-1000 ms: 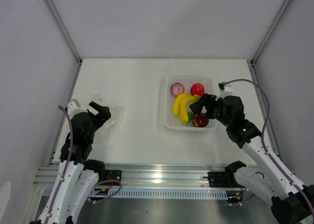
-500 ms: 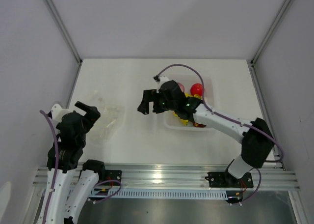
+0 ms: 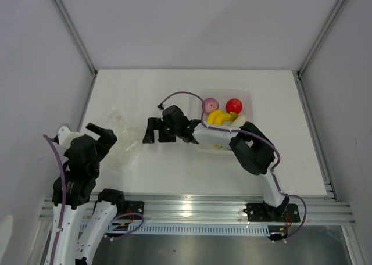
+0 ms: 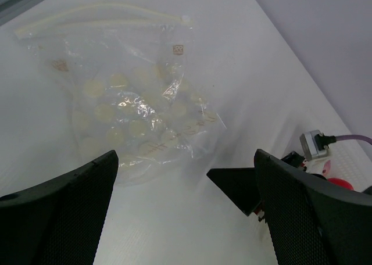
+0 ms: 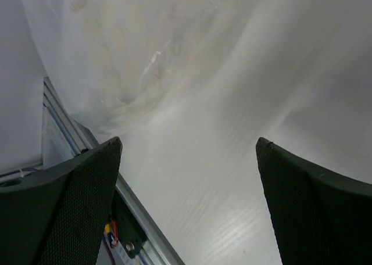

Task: Place the food in the zip-top bag and seal the zipper
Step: Move the zipper food storage bag to the center of the board.

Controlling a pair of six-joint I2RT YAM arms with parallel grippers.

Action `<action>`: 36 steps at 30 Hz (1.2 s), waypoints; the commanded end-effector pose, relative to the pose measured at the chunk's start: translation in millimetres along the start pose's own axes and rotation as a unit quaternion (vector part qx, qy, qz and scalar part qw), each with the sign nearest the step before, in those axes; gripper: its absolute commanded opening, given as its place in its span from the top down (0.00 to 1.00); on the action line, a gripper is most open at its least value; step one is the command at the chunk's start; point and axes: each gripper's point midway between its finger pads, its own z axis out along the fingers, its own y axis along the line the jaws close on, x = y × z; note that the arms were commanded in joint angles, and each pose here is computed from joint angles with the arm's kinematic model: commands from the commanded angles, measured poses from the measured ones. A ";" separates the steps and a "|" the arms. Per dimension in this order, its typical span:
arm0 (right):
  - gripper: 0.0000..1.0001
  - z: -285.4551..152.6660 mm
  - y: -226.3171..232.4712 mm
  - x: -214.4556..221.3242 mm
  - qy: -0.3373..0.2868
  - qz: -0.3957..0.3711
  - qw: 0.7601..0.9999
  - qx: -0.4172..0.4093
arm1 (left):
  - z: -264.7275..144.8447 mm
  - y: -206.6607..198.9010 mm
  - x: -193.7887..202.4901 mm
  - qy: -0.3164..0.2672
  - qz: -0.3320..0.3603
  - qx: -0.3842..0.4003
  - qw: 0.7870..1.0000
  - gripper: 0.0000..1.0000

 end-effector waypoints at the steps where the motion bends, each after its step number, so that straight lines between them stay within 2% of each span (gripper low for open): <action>1: 0.03 11.2 54.6 -30.3 -0.032 0.004 0.994 -0.103 | -4.0 -2.7 0.6 0.003 -0.009 0.013 1.000 0.00; 7: 0.06 34.4 86.0 -28.3 -0.029 0.034 0.987 -0.153 | -9.9 -13.1 0.5 0.010 -0.010 0.044 0.999 0.01; 12: 0.08 52.3 79.0 -19.7 -0.040 0.074 0.988 -0.132 | -17.5 -20.6 -2.9 0.012 -0.011 0.067 0.998 0.01; 15: 0.12 62.2 74.7 -16.7 -0.047 0.089 0.987 -0.122 | -21.5 -22.7 -4.2 0.013 -0.012 0.075 0.997 0.00; 20: 0.24 73.7 63.8 -18.5 -0.062 0.105 0.988 -0.099 | -22.4 -19.2 -3.2 0.013 -0.006 0.071 0.997 0.01; 24: 0.43 78.0 58.4 -23.0 -0.072 0.107 0.987 -0.098 | -22.3 -19.2 -2.0 0.015 -0.002 0.073 0.997 0.01; 25: 0.54 79.1 58.3 -21.1 -0.068 0.104 0.987 -0.104 | -23.1 -20.0 -2.5 0.015 -0.001 0.075 0.997 0.00; 28: 0.74 73.9 49.9 -23.3 -0.063 0.095 0.989 -0.095 | -23.9 -22.1 -5.1 0.013 0.006 0.078 0.997 0.00; 32: 0.80 50.6 30.5 -27.1 -0.059 0.060 0.994 -0.072 | -26.0 -27.1 -6.4 0.009 0.030 0.099 0.995 0.01; 33: 0.87 45.1 25.6 -31.1 -0.062 0.030 0.995 -0.065 | -27.2 -29.3 -4.1 0.011 0.035 0.111 0.993 0.01; 36: 0.92 22.4 8.7 -46.6 -0.036 -0.020 0.998 -0.044 | -29.3 -36.2 -6.2 0.000 0.045 0.139 0.989 0.01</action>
